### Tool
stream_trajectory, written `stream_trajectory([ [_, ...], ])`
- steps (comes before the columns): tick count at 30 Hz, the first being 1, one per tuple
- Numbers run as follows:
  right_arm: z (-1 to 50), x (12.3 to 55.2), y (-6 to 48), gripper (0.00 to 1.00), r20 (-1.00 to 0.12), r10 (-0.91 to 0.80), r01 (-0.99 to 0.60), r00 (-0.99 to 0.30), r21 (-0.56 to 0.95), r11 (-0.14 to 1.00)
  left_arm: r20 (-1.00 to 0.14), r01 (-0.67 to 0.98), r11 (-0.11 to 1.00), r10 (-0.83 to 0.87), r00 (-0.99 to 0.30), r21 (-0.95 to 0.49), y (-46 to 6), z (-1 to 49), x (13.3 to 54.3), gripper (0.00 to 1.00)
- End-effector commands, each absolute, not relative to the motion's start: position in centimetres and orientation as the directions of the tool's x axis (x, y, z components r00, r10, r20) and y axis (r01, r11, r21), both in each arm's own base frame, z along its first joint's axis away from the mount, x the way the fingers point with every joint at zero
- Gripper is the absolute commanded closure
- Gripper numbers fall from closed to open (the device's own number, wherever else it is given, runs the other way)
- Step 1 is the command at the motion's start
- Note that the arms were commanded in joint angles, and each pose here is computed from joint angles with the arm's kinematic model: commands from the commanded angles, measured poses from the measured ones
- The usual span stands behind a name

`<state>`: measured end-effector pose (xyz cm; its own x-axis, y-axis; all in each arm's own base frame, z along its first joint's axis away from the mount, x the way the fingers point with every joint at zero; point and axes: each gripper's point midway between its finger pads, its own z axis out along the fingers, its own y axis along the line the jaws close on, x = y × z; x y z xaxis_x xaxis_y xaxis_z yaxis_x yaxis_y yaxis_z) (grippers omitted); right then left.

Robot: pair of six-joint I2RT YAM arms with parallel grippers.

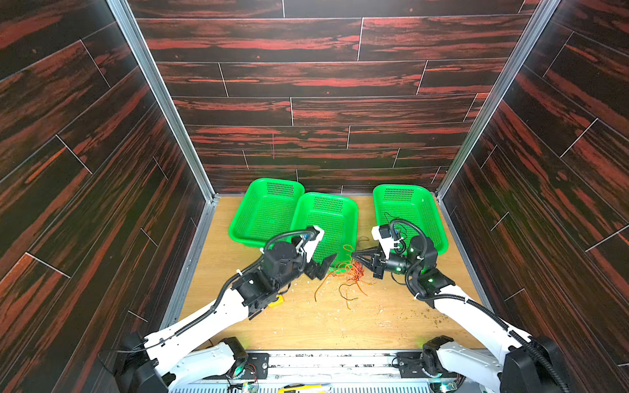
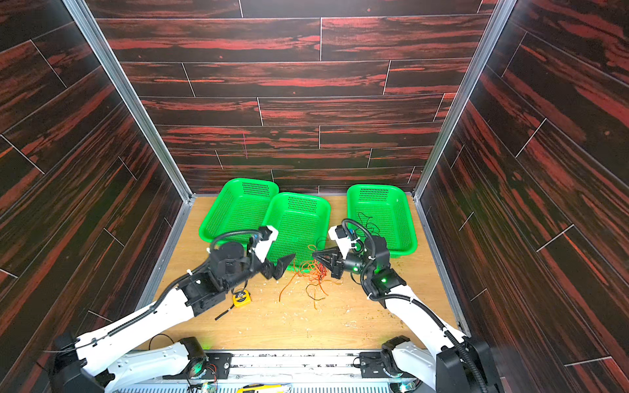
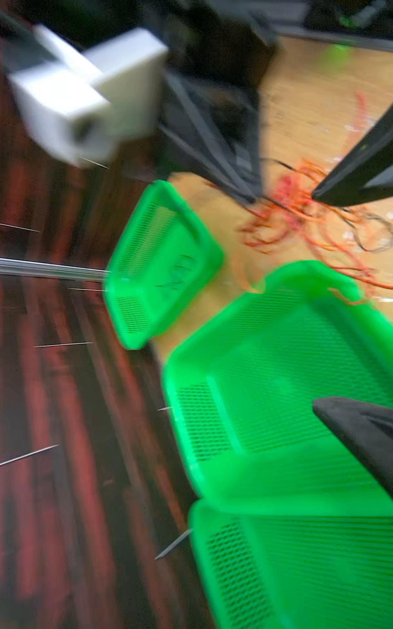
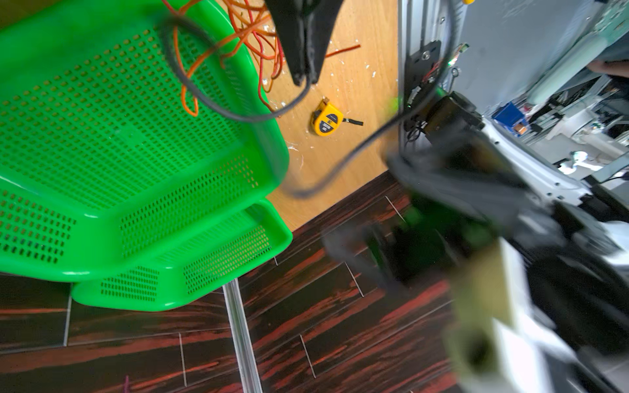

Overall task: Untangle and sort cables by color
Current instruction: Untie the cable.

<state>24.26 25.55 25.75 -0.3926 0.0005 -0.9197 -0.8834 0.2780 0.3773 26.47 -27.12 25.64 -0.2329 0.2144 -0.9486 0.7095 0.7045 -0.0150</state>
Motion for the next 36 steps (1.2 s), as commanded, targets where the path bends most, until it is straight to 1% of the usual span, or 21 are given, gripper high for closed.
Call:
stream_trajectory([
  [1,27.0,23.6,26.0,1.0,-0.919,-0.013,-0.896,-0.395,0.382,0.225,-0.944,0.756,0.655,0.251,-0.215,0.002,-27.6,24.6,25.6,0.14],
  [5,27.1,23.0,26.1,1.0,-0.913,-0.037,-0.898,-0.406,0.392,0.198,-0.927,0.794,0.607,0.311,-0.212,0.022,-29.0,22.8,25.9,0.18],
  [7,26.8,22.8,26.1,1.0,-0.907,-0.057,-0.896,-0.417,0.4,0.194,-0.921,0.833,0.552,0.341,-0.191,0.031,-30.2,22.4,25.6,0.2],
  [12,27.0,22.6,26.2,1.0,-0.907,-0.061,-0.897,-0.417,0.4,0.187,-0.914,0.88,0.474,0.357,-0.193,-0.001,-32.4,21.4,25.6,0.2],
  [18,26.4,22.5,26.6,1.0,-0.893,-0.076,-0.888,-0.443,0.426,0.17,-0.929,0.88,0.474,0.304,-0.21,-0.043,-33.9,20.8,26.4,0.19],
  [20,26.1,22.4,26.7,1.0,-0.891,-0.071,-0.885,-0.449,0.433,0.169,-0.933,0.873,0.486,0.293,-0.209,-0.043,-34.1,20.7,26.8,0.22],
  [21,26.0,22.4,26.7,1.0,-0.891,-0.065,-0.885,-0.45,0.434,0.17,-0.936,0.874,0.484,0.286,-0.205,-0.043,-34.3,20.8,26.9,0.25],
  [24,26.1,22.6,26.6,1.0,-0.897,-0.047,-0.888,-0.439,0.425,0.177,-0.937,0.875,0.482,0.282,-0.204,-0.045,-34.6,20.5,27.1,0.49],
  [25,26.2,22.7,26.6,1.0,-0.899,-0.042,-0.888,-0.435,0.421,0.186,-0.936,0.875,0.482,0.287,-0.205,-0.044,-34.6,20.3,27.1,0.59],
  [26,26.3,22.8,26.6,1.0,-0.901,-0.04,-0.889,-0.431,0.417,0.189,-0.935,0.875,0.483,0.289,-0.207,-0.045,-34.6,20.1,27.1,0.64],
  [27,26.5,22.9,26.5,1.0,-0.903,-0.037,-0.89,-0.428,0.414,0.192,-0.934,0.876,0.48,0.291,-0.209,-0.046,-34.7,19.9,27.0,0.67],
  [28,26.6,23.0,26.5,1.0,-0.906,-0.034,-0.891,-0.423,0.408,0.2,-0.933,0.877,0.479,0.293,-0.211,-0.048,-34.7,19.8,27.0,0.75],
  [29,26.8,23.3,26.4,1.0,-0.906,-0.026,-0.888,-0.422,0.407,0.212,-0.929,0.878,0.476,0.301,-0.214,-0.048,-34.7,19.6,26.9,0.86],
  [31,27.6,23.6,26.2,1.0,-0.914,0.0,-0.89,-0.405,0.394,0.23,-0.913,0.883,0.467,0.338,-0.229,-0.049,-34.6,18.9,26.7,1.0],
  [36,31.1,25.0,24.1,1.0,-0.94,0.108,-0.878,-0.323,0.34,0.337,-0.838,0.885,0.46,0.453,-0.303,-0.071,-33.6,15.9,25.7,1.0],
])
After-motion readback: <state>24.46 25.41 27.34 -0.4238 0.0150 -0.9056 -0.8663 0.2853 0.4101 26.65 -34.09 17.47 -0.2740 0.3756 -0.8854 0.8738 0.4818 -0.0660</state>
